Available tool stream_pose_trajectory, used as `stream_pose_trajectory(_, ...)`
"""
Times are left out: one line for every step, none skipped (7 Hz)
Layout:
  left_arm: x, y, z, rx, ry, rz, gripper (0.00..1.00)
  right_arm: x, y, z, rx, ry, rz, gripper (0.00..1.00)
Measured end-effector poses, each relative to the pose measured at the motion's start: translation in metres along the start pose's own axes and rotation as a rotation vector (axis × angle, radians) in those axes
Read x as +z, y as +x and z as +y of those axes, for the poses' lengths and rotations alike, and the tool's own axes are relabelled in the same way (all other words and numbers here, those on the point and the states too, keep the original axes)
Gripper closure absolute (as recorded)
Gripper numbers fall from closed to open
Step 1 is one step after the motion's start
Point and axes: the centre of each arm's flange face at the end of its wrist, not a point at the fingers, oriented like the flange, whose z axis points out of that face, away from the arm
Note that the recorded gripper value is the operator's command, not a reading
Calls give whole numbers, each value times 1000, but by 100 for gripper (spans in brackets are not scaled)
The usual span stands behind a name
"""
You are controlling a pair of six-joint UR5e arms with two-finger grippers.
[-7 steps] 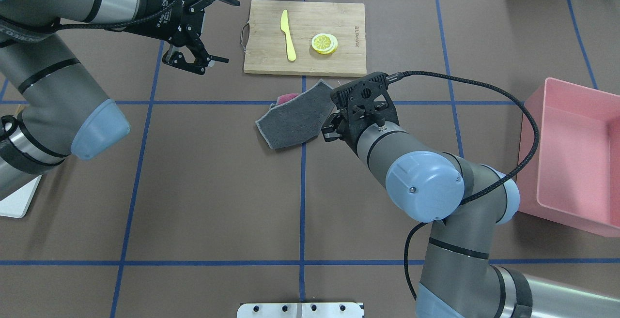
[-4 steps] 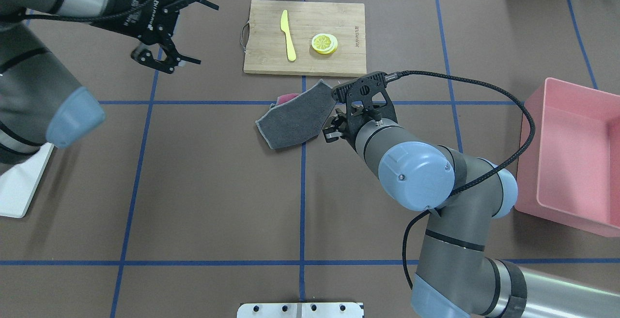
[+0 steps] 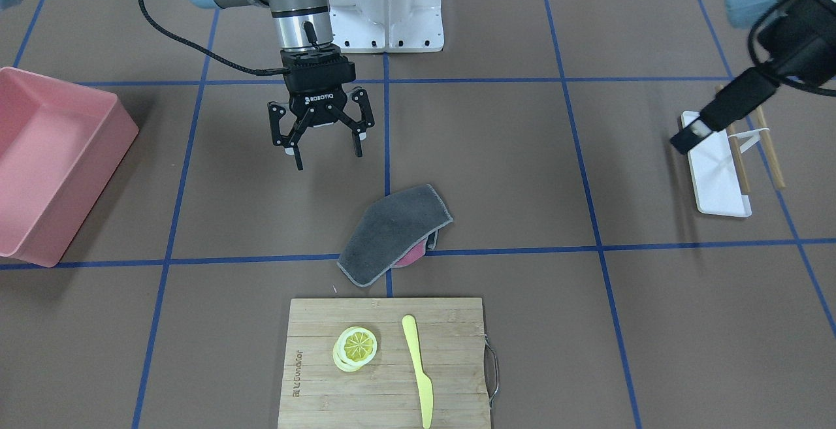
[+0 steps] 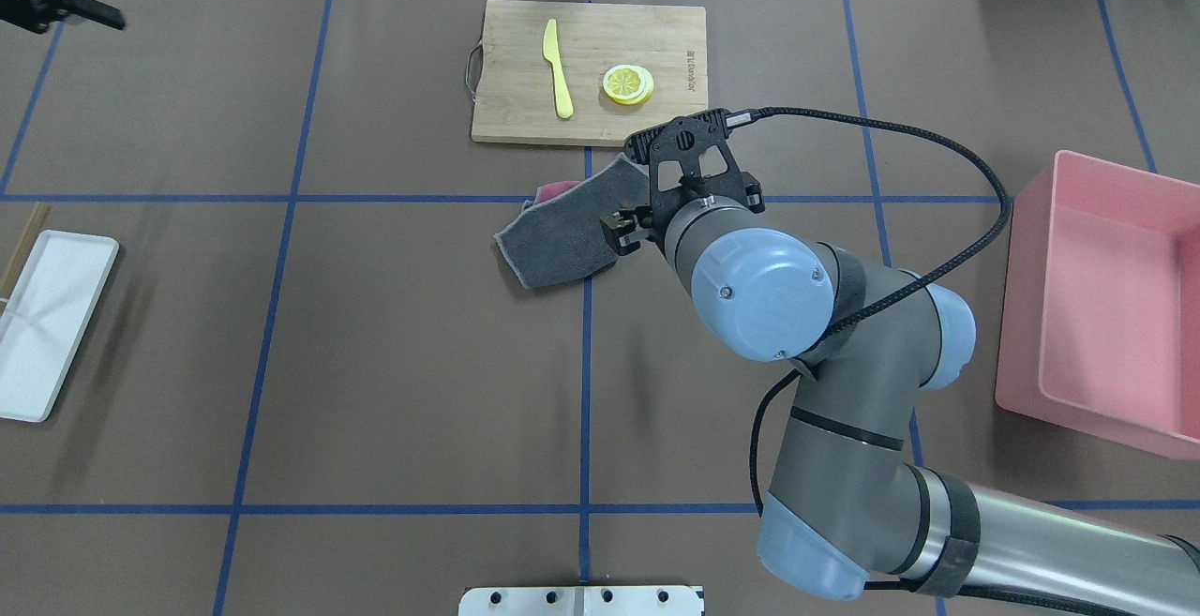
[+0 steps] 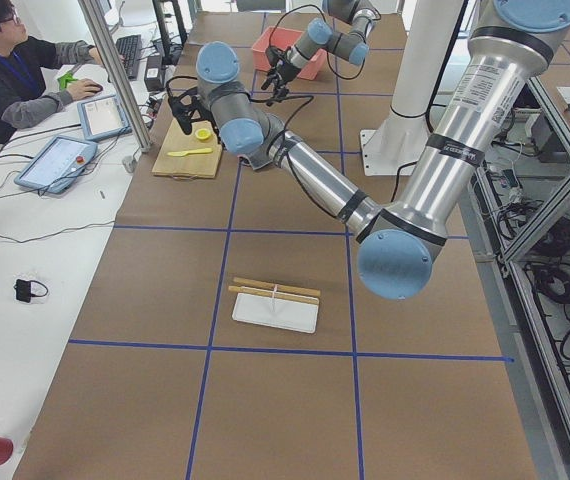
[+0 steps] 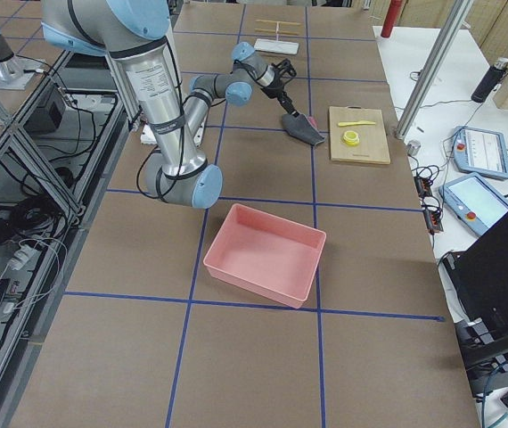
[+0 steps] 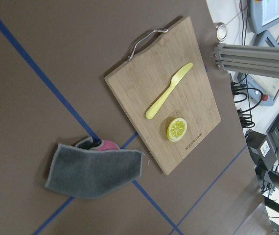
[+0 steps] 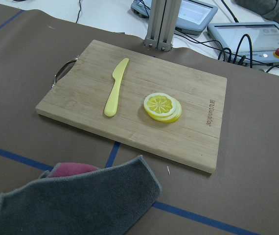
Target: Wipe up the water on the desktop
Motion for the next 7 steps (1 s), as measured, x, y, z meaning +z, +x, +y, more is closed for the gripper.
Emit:
stream_pose_trajectory(-23, -45, -25, 156, 42, -38, 2, 5, 0, -3, 21, -6, 7, 2)
stream_pose_trajectory(-46, -92, -48, 308, 79, -80, 2, 12, 1, -5, 32, -17, 14, 4)
stream_pose_trajectory(-65, -139, -69, 448, 113, -132, 2, 25, 0, -7, 35, -33, 27, 5)
stream_pose_trajectory(-80, -190, -85, 587, 148, -214, 2, 43, -6, -9, 31, -48, 49, 7)
stream_pose_trajectory(-88, -238, -93, 707, 163, -311, 2, 64, -12, -9, 24, -66, 75, 10)
stream_pose_trajectory(-93, -274, -98, 785, 158, -386, 2, 85, -16, -5, 27, -84, 101, 11)
stream_pose_trajectory(-96, -295, -101, 815, 150, -421, 2, 107, -21, 1, 63, -90, 111, 11)
